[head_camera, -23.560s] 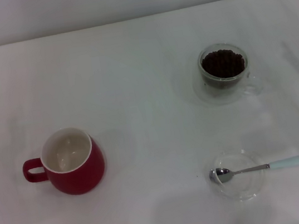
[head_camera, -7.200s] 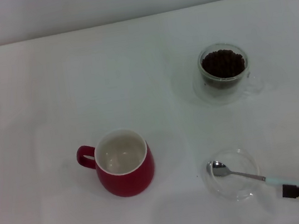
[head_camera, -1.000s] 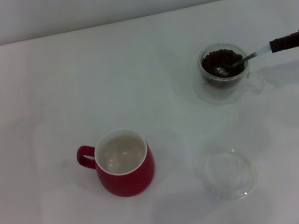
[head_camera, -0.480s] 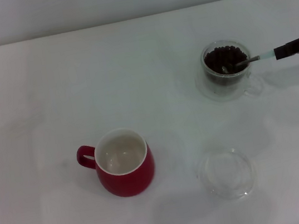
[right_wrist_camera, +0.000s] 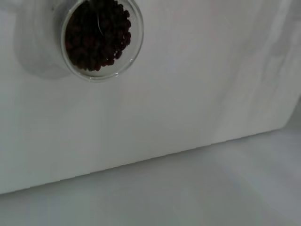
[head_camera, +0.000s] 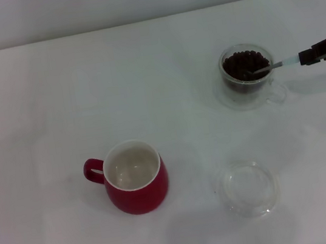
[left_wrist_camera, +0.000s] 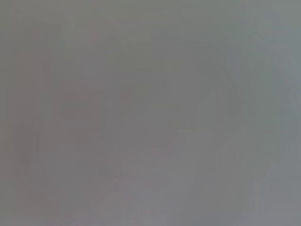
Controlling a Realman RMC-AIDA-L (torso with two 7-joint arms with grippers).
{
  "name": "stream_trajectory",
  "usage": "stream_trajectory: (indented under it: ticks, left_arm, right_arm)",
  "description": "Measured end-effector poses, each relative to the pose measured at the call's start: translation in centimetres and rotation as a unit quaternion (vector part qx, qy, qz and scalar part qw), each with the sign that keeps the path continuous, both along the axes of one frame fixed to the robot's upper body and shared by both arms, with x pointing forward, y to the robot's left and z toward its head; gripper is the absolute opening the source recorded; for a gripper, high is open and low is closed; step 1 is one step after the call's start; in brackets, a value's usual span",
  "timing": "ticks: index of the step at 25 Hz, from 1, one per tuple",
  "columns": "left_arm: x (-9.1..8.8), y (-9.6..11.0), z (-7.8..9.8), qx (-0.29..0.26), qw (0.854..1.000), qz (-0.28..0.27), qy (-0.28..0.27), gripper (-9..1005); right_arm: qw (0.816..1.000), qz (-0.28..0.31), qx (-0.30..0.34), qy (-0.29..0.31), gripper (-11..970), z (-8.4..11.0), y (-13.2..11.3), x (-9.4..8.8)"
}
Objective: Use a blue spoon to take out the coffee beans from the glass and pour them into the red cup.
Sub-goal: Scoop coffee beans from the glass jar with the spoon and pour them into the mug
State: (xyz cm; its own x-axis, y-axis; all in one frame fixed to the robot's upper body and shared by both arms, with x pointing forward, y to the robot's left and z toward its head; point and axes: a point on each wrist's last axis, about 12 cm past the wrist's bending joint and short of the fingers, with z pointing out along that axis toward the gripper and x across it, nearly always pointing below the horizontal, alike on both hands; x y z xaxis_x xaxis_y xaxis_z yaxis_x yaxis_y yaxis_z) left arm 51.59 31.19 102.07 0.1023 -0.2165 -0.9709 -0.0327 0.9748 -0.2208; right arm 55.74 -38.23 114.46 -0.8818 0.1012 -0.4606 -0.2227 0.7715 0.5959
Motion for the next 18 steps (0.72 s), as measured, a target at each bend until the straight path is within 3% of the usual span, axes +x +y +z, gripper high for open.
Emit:
stream_trajectory:
  ticks: [18]
  left_arm:
    - [0.1,-0.1,0.1,0.000,1.000,-0.002,-0.003,788]
  right_arm:
    - [0.996,-0.063,0.044,0.044,146,-0.6,-1.3,0.1]
